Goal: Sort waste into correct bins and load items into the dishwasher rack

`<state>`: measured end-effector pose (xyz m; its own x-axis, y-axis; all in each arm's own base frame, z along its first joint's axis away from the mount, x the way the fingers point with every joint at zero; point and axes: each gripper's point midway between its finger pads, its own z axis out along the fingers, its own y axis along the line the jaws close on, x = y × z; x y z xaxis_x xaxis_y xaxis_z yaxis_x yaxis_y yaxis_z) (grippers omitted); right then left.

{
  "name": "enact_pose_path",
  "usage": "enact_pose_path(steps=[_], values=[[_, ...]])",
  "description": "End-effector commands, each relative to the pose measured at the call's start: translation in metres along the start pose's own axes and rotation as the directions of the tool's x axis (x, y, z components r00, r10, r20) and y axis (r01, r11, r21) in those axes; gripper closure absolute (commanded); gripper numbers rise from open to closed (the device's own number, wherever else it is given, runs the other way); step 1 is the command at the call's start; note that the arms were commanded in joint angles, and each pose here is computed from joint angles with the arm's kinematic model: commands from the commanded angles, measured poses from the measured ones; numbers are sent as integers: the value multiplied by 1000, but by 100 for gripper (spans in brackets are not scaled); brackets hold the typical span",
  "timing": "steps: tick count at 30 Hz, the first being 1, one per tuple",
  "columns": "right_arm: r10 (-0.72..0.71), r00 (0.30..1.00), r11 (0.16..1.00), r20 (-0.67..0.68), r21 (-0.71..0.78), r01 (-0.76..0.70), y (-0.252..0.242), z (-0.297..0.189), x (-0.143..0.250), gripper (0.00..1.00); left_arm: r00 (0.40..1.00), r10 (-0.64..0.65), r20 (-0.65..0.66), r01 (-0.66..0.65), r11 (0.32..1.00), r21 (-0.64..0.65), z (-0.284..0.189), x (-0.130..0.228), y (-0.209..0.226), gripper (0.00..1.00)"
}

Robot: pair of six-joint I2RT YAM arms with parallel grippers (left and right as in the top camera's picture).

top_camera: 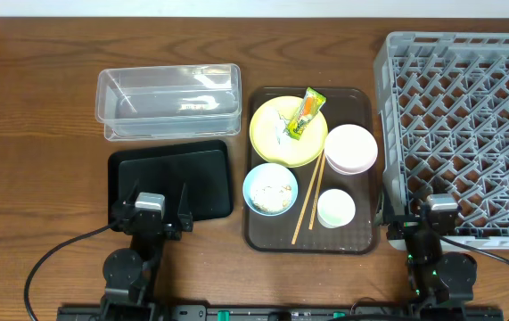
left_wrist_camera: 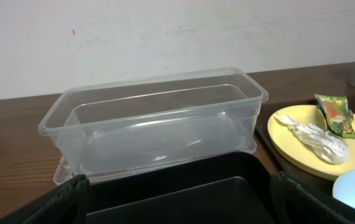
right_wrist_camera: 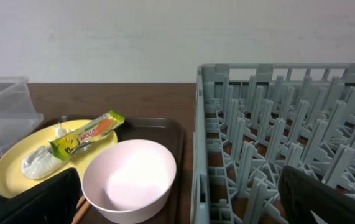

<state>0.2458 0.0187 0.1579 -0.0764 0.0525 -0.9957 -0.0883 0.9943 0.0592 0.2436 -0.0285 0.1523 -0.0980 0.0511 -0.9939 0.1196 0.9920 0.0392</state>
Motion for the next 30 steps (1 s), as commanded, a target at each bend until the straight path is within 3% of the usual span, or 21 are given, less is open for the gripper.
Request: enact_pose_path(steps=[1, 20, 30], values=[[-12, 1000, 1000, -1, -8, 12, 2, 0, 1, 1, 999, 8, -46, -8, 1000, 10, 0, 15, -1, 6], [-1, 1000, 999, 2, 38, 1, -6, 0, 0, 1, 999, 18, -40, -18, 1000, 4, 0, 13, 0, 6], [46, 998, 996, 47, 72, -49, -11, -7, -28, 1, 993, -113, -34, 113, 994, -2, -2, 3, 0, 6]])
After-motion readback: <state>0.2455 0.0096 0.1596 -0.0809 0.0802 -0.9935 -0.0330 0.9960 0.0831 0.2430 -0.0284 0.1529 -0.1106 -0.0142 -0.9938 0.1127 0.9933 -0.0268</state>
